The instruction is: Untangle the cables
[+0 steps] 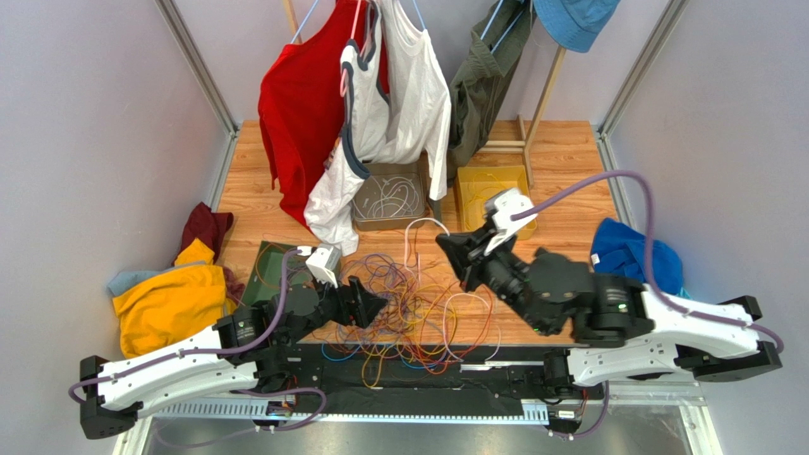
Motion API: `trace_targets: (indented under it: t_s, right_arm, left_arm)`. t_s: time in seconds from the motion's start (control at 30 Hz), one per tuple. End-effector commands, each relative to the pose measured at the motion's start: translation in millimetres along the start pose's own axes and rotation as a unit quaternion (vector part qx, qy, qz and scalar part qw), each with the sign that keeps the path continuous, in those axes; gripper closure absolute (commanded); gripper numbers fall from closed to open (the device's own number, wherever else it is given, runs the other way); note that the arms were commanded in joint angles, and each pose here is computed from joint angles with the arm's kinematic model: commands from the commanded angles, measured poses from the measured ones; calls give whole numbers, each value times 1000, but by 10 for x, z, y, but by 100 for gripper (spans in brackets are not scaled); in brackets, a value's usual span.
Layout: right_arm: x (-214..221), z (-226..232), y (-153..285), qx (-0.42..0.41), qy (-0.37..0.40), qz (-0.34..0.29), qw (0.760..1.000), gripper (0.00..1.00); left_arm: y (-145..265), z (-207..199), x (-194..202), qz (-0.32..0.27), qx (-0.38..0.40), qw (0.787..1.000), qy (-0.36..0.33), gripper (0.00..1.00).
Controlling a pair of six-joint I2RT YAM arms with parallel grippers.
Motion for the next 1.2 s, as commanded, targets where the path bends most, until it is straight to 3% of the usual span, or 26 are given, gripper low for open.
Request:
trace_targets:
  t_s: [0.0, 0.17, 0.33, 0.4, 0.63, 0.77, 0.87, 1.03, 1.17]
  right_arm:
    - [-406, -23, 110, -17, 39, -37, 998, 100]
    - [-816, 104, 81, -41, 60, -75, 994, 100]
    - [-1867, 95, 158, -33, 82, -191, 978, 100]
    - [-2017, 223, 83, -39, 95, -205, 973, 100]
    - [-2912, 120, 422, -48, 65, -347, 934, 100]
    - [-2978, 146, 531, -77, 47, -374, 923, 100]
    - [-2884, 216, 466, -84, 46, -361, 928, 100]
    - [-2720, 318, 341, -89, 50, -332, 938, 100]
    - [-2639, 407, 277, -101, 39, -316, 943, 100]
  left_arm:
    - [66, -143, -196, -27, 22, 999, 3, 10]
    - [53, -137, -155, -21, 24, 999, 6, 10]
    - [22, -145, -131, -21, 29, 999, 6, 10]
    - [0, -178, -84, -12, 42, 999, 2, 9]
    - [-82, -348, 26, 6, 97, 995, -10, 9]
    - [-131, -464, 53, 7, 133, 991, -24, 5]
    - [-168, -613, 48, -15, 185, 982, -26, 1]
    - [-111, -952, -166, -110, 284, 952, -46, 1]
    - [-131, -1170, -220, -144, 317, 933, -91, 1]
Point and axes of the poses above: each gripper's point midway between its finger pads, its own y axis back along the fingers, its own z axis along the line the jaws close on, x = y × z, the point moved 2 cm from there along y, back along the fingers, and after that the axes turned 4 degrees about y, right-handed, at the moved point
